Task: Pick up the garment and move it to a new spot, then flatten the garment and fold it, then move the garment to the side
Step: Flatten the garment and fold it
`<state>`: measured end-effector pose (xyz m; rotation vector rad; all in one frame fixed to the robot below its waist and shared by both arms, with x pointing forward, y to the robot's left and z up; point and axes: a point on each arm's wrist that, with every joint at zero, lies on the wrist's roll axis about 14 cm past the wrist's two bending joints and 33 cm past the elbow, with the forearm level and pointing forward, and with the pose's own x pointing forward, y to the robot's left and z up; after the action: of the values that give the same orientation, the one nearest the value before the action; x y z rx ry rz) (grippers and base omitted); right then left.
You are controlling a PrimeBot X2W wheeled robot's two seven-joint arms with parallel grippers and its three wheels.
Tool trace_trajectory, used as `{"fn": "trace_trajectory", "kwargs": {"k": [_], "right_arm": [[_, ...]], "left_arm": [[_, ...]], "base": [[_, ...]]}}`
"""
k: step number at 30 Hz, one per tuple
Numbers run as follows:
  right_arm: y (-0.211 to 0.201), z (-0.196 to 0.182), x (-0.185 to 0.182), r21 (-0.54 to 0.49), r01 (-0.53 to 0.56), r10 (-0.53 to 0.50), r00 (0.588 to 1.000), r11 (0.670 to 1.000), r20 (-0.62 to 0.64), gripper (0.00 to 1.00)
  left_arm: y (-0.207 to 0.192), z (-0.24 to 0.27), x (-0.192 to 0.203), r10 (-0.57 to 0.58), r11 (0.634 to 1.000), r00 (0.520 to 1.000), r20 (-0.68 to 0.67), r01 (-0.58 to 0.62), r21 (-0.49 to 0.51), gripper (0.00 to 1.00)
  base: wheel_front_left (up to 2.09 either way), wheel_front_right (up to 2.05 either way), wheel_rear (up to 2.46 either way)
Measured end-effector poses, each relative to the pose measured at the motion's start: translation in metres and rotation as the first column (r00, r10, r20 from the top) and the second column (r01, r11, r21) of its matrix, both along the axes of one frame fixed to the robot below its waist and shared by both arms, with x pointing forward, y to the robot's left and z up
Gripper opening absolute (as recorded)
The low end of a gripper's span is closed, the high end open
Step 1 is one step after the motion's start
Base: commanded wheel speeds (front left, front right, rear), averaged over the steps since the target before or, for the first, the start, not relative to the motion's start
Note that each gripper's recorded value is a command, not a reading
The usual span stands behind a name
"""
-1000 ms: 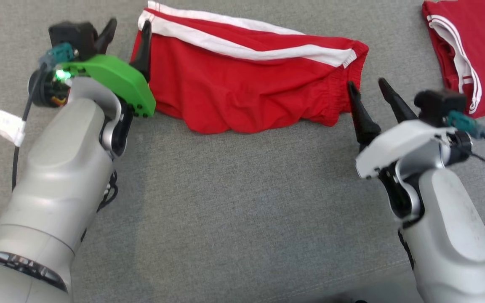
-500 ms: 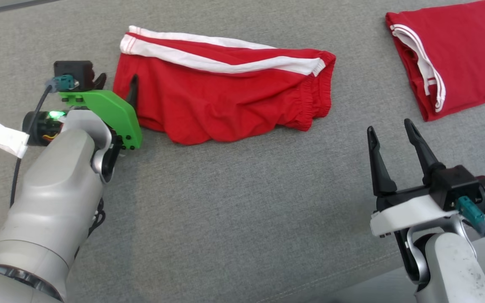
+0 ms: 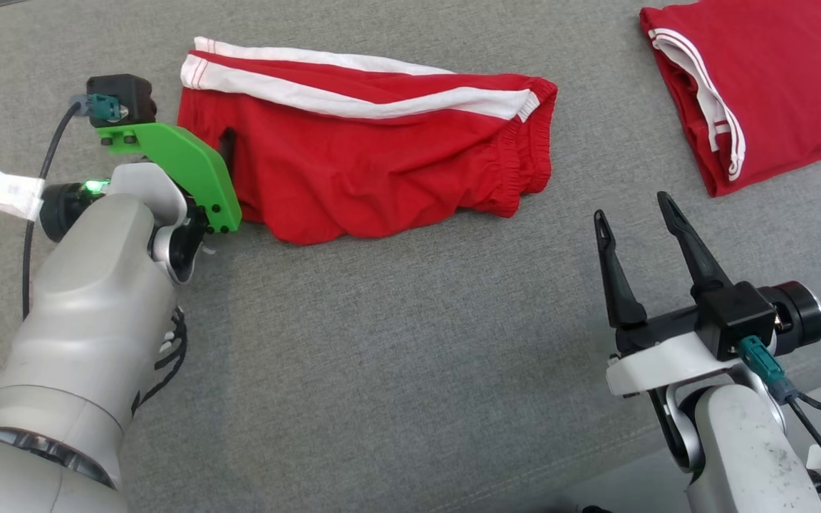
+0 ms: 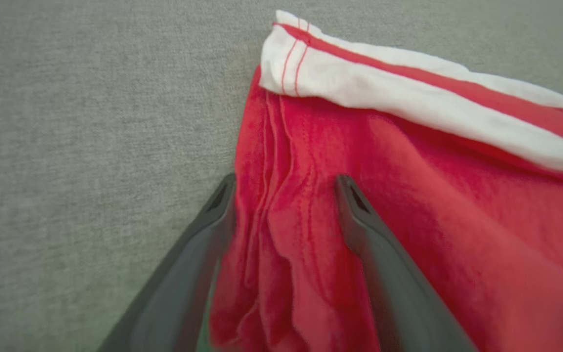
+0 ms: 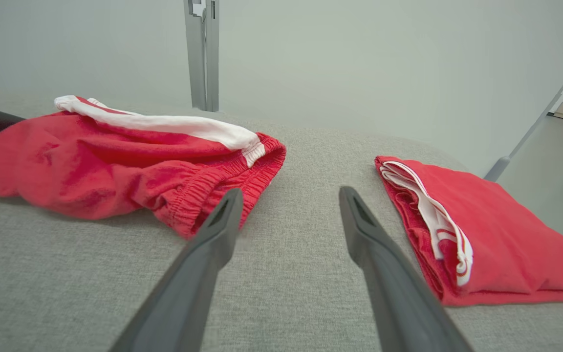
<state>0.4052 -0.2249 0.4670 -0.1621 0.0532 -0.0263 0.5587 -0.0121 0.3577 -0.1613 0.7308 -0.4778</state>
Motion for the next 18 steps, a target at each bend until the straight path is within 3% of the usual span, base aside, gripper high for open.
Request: {"fn": "trace_trajectory", "kwargs": {"k": [9,18], "right_arm": [[0.027,-0.001,0.010,-0.021,-0.087,0.087,0.996,0.996,-0.010,1.00],[0.040,0.013,0.013,0.002,-0.130,0.130,0.992,0.992,0.010,1.00]], "left_arm": [[0.010,0.002,-0.030,0.109,0.987,0.994,0.007,-0.107,-0.124,0.00],[0.043,0.005,-0.064,0.262,0.948,0.965,0.010,-0.256,-0.192,0.00]], "base": [[0.00,0.00,0.00],[0.00,0.00,0.00]]}}
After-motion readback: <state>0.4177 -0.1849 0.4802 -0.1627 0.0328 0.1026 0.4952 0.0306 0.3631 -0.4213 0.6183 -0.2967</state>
